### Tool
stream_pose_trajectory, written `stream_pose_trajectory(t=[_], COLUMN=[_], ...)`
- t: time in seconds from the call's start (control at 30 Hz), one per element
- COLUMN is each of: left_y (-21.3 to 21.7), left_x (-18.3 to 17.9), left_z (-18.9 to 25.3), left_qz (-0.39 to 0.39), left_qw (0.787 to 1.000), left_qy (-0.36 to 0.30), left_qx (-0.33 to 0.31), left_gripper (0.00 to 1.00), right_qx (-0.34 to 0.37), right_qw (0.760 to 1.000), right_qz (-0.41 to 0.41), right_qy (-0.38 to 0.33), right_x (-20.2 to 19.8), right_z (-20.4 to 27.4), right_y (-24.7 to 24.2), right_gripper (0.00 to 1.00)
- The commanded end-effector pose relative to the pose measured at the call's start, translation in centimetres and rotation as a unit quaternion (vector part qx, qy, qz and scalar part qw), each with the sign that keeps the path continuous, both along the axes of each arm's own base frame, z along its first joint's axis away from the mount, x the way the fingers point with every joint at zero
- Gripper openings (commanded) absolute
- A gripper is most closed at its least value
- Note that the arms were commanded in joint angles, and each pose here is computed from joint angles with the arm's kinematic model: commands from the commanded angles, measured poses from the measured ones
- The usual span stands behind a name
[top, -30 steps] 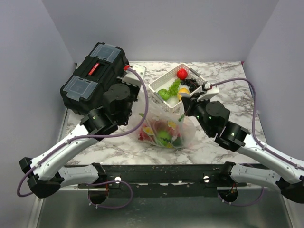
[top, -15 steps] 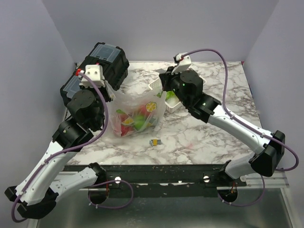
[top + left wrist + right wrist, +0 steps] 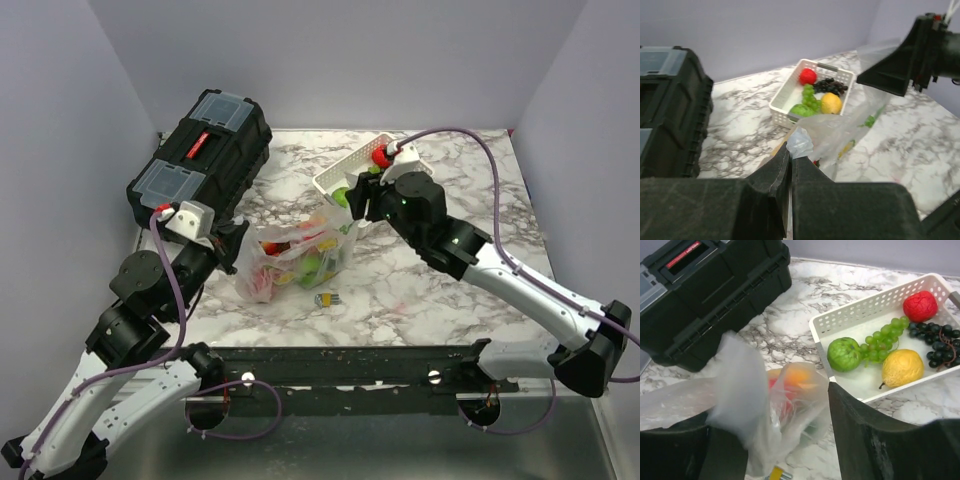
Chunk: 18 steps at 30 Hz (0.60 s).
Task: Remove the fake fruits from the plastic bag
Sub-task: Adjust the plastic bag at the center of the board.
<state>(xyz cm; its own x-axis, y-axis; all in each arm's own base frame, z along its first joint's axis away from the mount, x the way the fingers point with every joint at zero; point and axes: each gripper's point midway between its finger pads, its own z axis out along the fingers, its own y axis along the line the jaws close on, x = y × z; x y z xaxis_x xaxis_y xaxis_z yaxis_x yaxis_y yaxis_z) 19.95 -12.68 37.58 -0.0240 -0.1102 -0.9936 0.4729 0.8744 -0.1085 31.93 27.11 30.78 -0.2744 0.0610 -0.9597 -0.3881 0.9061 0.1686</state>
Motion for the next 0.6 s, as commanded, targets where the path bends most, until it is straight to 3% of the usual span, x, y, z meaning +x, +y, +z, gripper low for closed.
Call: stream_pose_trajectory(t=[0.0, 0.1, 0.27, 0.47, 0.57], left_y=[-2.9, -3.3, -3.2, -2.7, -2.9], left_x=[-2.3, -2.5, -2.5, -2.6, -2.8], left_z=[-1.1, -1.0, -0.5, -0.7, -1.2], left_qz=[-0.104, -0.118, -0.118, -0.109, -0.112], left_qw=[0.994, 0.993, 0.993, 0.994, 0.993], left_qy=[0.015, 0.023, 0.012, 0.005, 0.024], left_qx=[0.003, 0.011, 0.018, 0.01, -0.002], left_gripper=[0.0, 0.0, 0.0, 0.0, 0.0], right_qx=[0.038, 0.075, 0.141, 0.258, 0.299], right_qw=[0.997, 0.989, 0.968, 0.95, 0.923], right_qz=[0.03, 0.053, 0.072, 0.119, 0.179], right_qy=[0.056, 0.117, 0.194, 0.127, 0.16], right_x=[-2.7, -4.3, -7.1, -10.3, -12.5], right_z=[-0.5, -1.7, -3.0, 0.0, -0.4], right_y=[0.0, 1.3, 2.1, 0.2, 1.7], right_gripper=[0.71, 0.89, 0.99, 1.0, 1.0])
